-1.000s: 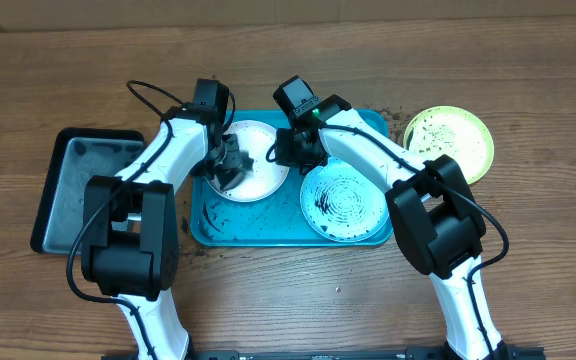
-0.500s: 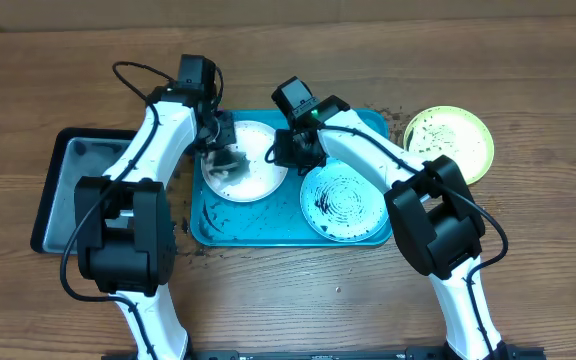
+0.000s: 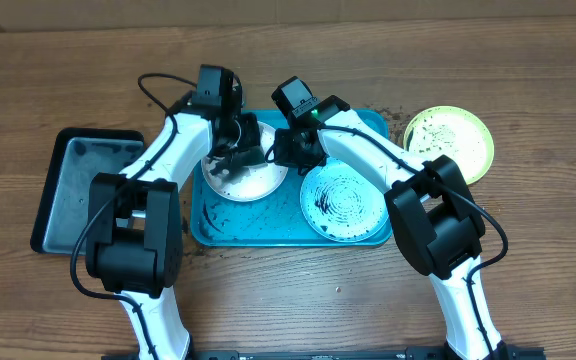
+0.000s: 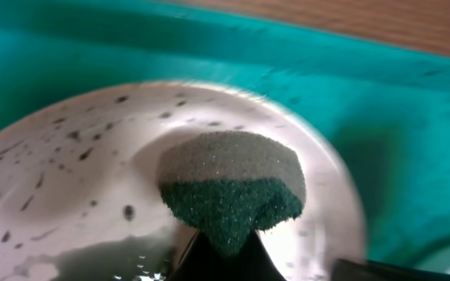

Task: Clean dirty plates on tray and stack at the side

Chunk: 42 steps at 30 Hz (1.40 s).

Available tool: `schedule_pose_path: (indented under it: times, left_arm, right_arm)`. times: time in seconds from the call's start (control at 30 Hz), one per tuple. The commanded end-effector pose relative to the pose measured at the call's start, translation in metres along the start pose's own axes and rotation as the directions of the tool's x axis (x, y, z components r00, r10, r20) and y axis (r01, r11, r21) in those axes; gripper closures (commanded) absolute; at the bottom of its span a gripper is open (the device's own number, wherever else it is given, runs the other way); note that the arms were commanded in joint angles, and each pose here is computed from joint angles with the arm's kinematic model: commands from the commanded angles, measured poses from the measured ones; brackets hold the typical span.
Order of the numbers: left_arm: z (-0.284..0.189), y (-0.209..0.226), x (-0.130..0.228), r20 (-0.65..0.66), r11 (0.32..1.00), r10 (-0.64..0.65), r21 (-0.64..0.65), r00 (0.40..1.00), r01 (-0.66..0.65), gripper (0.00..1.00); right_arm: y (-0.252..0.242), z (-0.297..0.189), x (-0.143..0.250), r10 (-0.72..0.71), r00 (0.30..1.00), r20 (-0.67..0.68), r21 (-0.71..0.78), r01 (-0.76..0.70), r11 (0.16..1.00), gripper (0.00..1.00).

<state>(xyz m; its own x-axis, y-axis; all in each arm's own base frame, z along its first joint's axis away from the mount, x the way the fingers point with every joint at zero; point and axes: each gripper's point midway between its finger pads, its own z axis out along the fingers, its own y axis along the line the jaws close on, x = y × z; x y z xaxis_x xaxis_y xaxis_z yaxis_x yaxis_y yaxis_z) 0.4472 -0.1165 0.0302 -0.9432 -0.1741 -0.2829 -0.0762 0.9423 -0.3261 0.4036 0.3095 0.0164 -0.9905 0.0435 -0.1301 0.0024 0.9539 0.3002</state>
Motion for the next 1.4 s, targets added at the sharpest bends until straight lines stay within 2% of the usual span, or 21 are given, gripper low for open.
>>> schedule_pose_path:
  times: [0.0,0.13,0.17,0.37,0.57,0.83,0.97,1.07,1.13,1.37]
  left_arm:
    - [0.014,0.02,0.015,-0.016,0.997,-0.038,-0.066,0.999,0.037,0.95]
    - [0.016,0.041,0.017,0.004,0.985,-0.037,-0.169,0.999,0.037,0.96]
    - [0.012,0.056,0.015,0.022,0.967,-0.023,-0.253,0.999,0.028,0.96]
    - [-0.013,0.102,0.005,0.053,0.866,0.009,-0.5,0.999,0.019,0.96]
    - [-0.051,0.116,-0.019,0.078,0.785,0.021,-0.619,0.997,0.031,0.96]
    - [-0.104,0.085,-0.056,0.158,0.82,-0.039,-0.56,0.987,0.122,0.96]
    - [-0.139,0.072,-0.076,0.225,0.889,-0.099,-0.418,0.969,0.188,0.96]
    - [-0.174,0.086,-0.084,0.276,0.915,-0.182,-0.304,0.944,0.265,0.96]
    - [-0.194,0.108,-0.083,0.295,0.906,-0.244,-0.27,0.924,0.326,0.96]
    - [-0.231,0.199,-0.046,0.284,0.783,-0.443,-0.339,0.85,0.521,0.96]
  right_arm:
    - [-0.001,0.0,-0.007,0.003,1.0,0.02,0.007,-0.003,1.0,0.96]
    - [-0.001,0.0,-0.007,0.003,1.0,0.02,0.008,-0.003,1.0,0.96]
    - [-0.002,0.0,-0.006,0.003,1.0,0.017,0.01,-0.003,1.0,0.96]
    - [-0.005,0.0,-0.002,0.003,1.0,0.0,0.023,-0.003,1.0,0.96]
    - [-0.005,0.0,-0.002,-0.001,1.0,0.001,0.023,0.001,1.0,0.96]
    - [0.002,-0.006,-0.008,-0.039,0.999,0.019,0.005,0.039,0.999,0.96]
    - [0.013,-0.024,-0.018,-0.122,0.991,0.054,-0.012,0.123,0.992,0.96]
    - [0.027,-0.051,-0.032,-0.207,0.971,0.118,-0.029,0.211,0.977,0.96]
    - [0.032,-0.07,-0.043,-0.258,0.951,0.173,-0.002,0.262,0.965,0.96]
    - [0.04,-0.139,-0.066,-0.434,0.848,0.305,0.211,0.384,0.899,0.96]
